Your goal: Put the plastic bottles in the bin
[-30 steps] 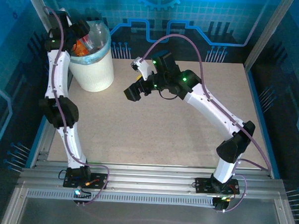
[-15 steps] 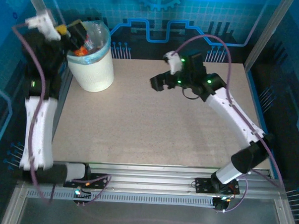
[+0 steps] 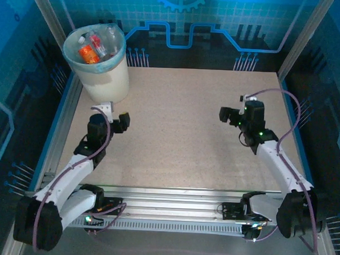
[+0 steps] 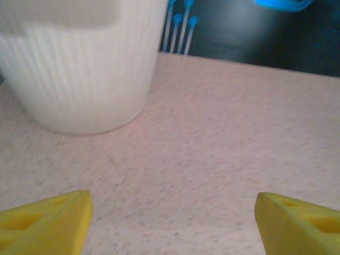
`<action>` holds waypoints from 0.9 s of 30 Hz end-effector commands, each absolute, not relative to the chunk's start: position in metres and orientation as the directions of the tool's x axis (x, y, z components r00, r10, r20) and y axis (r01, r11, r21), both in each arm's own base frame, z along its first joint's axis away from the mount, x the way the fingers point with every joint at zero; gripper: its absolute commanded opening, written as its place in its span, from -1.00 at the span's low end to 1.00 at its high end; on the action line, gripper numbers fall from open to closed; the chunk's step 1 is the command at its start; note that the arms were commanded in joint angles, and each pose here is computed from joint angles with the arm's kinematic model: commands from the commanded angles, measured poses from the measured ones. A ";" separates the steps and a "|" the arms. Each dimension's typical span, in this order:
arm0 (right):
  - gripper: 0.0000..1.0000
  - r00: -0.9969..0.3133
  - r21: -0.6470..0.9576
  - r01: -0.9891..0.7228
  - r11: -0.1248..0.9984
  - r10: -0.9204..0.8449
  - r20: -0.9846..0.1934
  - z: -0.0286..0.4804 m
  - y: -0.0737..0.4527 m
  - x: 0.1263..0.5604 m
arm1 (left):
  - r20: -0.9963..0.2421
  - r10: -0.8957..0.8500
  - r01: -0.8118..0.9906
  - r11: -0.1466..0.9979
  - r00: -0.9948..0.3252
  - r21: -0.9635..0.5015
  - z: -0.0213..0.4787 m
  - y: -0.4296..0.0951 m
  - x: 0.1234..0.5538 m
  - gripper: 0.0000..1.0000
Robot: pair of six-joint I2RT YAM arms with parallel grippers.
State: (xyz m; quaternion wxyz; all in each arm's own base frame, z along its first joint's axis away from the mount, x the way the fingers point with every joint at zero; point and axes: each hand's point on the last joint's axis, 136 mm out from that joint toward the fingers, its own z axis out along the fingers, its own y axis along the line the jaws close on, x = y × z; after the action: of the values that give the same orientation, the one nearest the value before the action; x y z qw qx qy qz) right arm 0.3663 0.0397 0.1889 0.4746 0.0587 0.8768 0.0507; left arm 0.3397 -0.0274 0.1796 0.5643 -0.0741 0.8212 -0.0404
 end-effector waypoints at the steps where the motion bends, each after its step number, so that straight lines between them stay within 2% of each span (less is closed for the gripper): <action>1: 1.00 -0.415 0.018 0.171 0.985 0.089 -0.906 0.189 0.006 0.375 | -0.984 -0.077 -0.202 0.978 -0.160 -0.044 0.203 0.000 0.356 0.68; 5: 1.00 -0.459 -0.029 0.186 0.982 0.060 -0.887 0.142 0.000 0.377 | -0.972 -0.039 -0.327 0.944 -0.233 0.041 0.155 0.029 0.366 0.73; 8: 1.00 -0.461 -0.096 0.098 0.991 -0.040 -0.886 0.123 0.017 0.385 | -0.962 -0.140 -0.317 0.947 -0.232 -0.062 0.121 0.040 0.374 0.74; 10: 1.00 -0.451 -0.120 0.027 0.992 -0.095 -0.887 0.112 0.028 0.389 | -0.966 -0.167 -0.257 0.960 -0.198 -0.114 0.117 0.039 0.380 0.75; 11: 1.00 -0.471 -0.127 -0.004 0.992 -0.114 -0.875 0.110 0.032 0.389 | -0.954 -0.181 -0.253 0.960 -0.239 -0.119 0.113 0.037 0.379 0.75; 14: 1.00 -0.354 -0.176 -0.146 0.973 -0.218 -0.909 0.120 0.052 0.387 | -0.956 -0.160 -0.180 0.977 -0.247 -0.117 0.107 0.026 0.381 0.77; 17: 1.00 -0.298 -0.115 -0.210 0.971 -0.176 -0.938 0.118 0.051 0.381 | -0.971 -0.137 -0.116 0.987 -0.197 -0.115 0.105 0.018 0.382 0.79; 21: 1.00 -0.273 -0.047 -0.222 0.974 -0.108 -0.956 0.102 0.042 0.384 | -0.961 -0.143 -0.122 0.986 -0.238 -0.116 0.100 0.018 0.385 0.88; 23: 1.00 -0.382 -0.011 -0.165 0.986 -0.074 -0.921 0.093 0.031 0.395 | -0.955 -0.141 -0.142 0.984 -0.263 -0.107 0.099 0.020 0.390 0.98; 27: 1.00 -0.382 -0.043 -0.135 0.990 -0.092 -0.919 0.093 0.031 0.397 | -0.950 -0.128 -0.154 0.984 -0.284 -0.087 0.097 0.020 0.393 0.98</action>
State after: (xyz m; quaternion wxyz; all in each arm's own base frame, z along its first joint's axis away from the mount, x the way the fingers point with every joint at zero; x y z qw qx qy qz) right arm 0.3850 0.0309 0.0751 0.5256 -0.0753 0.8471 0.0221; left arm 0.3865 0.0217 0.0906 0.5869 -0.0955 0.8040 0.0070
